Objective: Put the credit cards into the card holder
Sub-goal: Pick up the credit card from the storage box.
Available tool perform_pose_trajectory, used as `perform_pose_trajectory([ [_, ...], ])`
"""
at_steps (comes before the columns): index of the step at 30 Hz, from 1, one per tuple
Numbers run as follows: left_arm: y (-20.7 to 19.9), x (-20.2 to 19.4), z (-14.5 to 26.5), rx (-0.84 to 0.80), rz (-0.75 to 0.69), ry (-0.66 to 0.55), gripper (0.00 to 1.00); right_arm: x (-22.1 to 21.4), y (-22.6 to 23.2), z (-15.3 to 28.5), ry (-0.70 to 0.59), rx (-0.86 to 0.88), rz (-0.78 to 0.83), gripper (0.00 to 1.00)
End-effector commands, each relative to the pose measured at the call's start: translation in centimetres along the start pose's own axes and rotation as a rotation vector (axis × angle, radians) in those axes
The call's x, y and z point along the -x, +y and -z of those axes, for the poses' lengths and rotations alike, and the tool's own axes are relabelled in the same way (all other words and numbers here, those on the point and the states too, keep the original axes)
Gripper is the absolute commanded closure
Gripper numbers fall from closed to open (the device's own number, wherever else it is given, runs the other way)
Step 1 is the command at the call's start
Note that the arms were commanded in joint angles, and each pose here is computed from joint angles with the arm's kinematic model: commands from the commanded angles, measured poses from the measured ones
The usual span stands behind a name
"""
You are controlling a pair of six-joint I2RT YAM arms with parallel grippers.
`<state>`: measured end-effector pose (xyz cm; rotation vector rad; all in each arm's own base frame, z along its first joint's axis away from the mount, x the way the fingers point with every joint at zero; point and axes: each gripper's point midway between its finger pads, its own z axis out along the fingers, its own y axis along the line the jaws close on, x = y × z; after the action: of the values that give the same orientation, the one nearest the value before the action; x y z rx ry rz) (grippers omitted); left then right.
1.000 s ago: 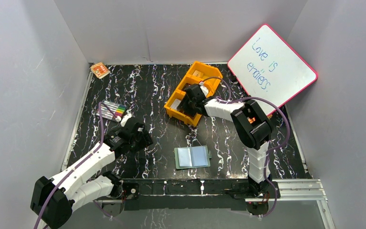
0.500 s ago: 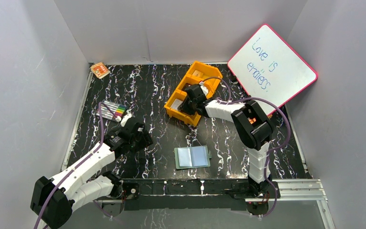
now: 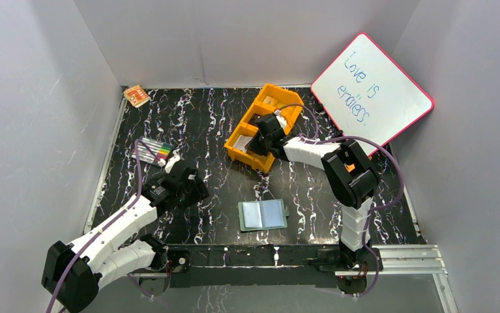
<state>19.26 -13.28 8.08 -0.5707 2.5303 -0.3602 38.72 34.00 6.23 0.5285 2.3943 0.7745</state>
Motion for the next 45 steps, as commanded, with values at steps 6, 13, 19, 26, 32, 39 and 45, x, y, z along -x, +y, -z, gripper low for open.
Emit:
perform_pose_trajectory([
  [6,-0.4,0.1,0.2,-0.018,0.012,0.002,0.39,1.6,1.5,1.9,-0.051,0.041,0.018,0.95],
  [13,-0.5,0.2,0.2,-0.019,0.011,0.001,0.39,1.9,1.9,2.2,-0.057,0.052,0.011,1.0],
  [19,-0.4,0.1,0.2,-0.02,0.01,0.001,0.39,2.0,2.0,2.5,-0.061,0.053,-0.007,1.0],
  [26,-0.4,0.2,0.2,-0.018,0.009,-0.002,0.39,2.8,2.3,3.5,-0.099,0.055,-0.049,1.0],
  [32,-0.4,0.2,0.2,-0.019,0.009,-0.003,0.39,3.2,2.9,4.0,-0.107,0.068,-0.079,1.0],
  [39,-0.4,0.3,0.3,-0.019,0.009,-0.006,0.39,3.7,3.4,4.6,-0.119,0.084,-0.109,1.0],
  [45,-0.4,0.5,0.5,-0.021,0.009,-0.015,0.39,4.6,4.8,6.4,-0.133,0.119,-0.151,1.0],
])
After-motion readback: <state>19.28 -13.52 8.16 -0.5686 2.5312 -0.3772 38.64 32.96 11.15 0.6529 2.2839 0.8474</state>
